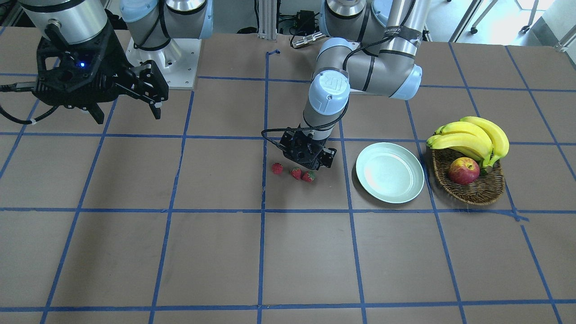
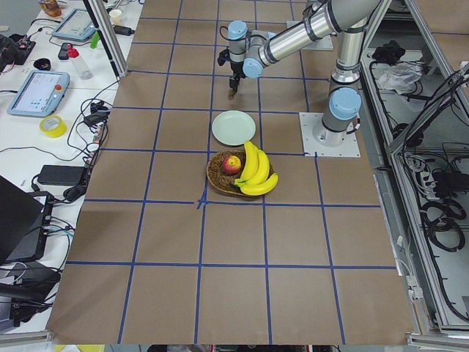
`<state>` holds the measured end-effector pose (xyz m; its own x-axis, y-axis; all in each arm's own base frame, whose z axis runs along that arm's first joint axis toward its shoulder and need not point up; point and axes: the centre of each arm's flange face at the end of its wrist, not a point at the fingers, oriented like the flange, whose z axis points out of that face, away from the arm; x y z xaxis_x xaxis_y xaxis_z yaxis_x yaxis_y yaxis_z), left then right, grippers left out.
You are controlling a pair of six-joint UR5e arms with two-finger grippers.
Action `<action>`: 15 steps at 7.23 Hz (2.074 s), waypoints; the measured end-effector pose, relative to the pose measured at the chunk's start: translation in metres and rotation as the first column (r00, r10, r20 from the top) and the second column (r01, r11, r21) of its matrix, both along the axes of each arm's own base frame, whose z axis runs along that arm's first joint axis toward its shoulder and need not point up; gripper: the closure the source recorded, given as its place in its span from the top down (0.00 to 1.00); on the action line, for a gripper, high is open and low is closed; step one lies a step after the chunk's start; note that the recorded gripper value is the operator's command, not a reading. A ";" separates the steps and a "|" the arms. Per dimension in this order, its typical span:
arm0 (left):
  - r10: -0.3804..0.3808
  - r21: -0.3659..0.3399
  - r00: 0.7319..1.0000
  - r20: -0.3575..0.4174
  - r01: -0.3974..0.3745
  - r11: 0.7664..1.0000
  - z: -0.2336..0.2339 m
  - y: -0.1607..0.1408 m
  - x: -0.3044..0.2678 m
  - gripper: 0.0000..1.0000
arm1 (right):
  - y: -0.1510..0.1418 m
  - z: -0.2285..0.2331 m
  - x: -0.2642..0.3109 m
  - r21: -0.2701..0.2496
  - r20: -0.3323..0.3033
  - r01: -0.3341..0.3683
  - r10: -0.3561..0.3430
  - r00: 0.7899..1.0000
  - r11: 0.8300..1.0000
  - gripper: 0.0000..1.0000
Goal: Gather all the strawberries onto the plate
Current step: 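Lower the open left gripper onto the strawberry nearest the plate, then close the left gripper on a strawberry and lift it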
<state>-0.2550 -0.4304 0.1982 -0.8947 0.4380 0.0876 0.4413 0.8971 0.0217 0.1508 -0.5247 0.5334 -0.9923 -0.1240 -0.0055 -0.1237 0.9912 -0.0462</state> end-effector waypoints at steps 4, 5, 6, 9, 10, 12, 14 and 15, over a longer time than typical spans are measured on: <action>-0.023 -0.001 1.000 0.000 0.023 1.000 -0.022 -0.008 -0.001 0.33 | 0.000 0.001 0.000 -0.005 0.000 0.000 0.000 1.000 1.000 1.00; -0.030 0.006 1.000 0.001 0.030 1.000 -0.026 -0.009 -0.002 0.02 | 0.000 0.001 0.000 -0.006 0.000 0.000 0.000 1.000 1.000 1.00; -0.038 0.010 0.999 0.000 0.038 0.999 -0.028 -0.009 -0.002 0.00 | 0.000 0.001 0.000 -0.006 0.000 0.000 0.000 1.000 1.000 1.00; -0.057 -0.001 0.998 0.000 0.057 0.998 -0.024 -0.015 -0.001 0.00 | 0.001 0.003 0.000 -0.010 0.001 0.000 0.000 1.000 1.000 1.00; -0.067 -0.017 0.998 -0.002 0.067 0.998 -0.018 -0.021 -0.002 0.00 | 0.001 0.003 0.000 -0.010 0.000 0.000 0.000 1.000 1.000 1.00; -0.028 -0.022 1.000 0.002 0.028 0.999 -0.002 -0.031 0.000 0.94 | 0.001 0.003 0.000 -0.010 0.000 0.000 0.000 1.000 1.000 1.00; 0.092 0.006 0.996 0.014 -0.092 0.996 0.014 -0.046 0.009 1.00 | 0.001 0.003 0.000 -0.010 0.000 0.000 0.000 1.000 1.000 1.00; 0.190 0.011 0.982 0.014 -0.190 0.982 0.018 -0.054 0.012 1.00 | 0.001 0.003 0.000 -0.010 0.000 0.000 0.000 1.000 1.000 1.00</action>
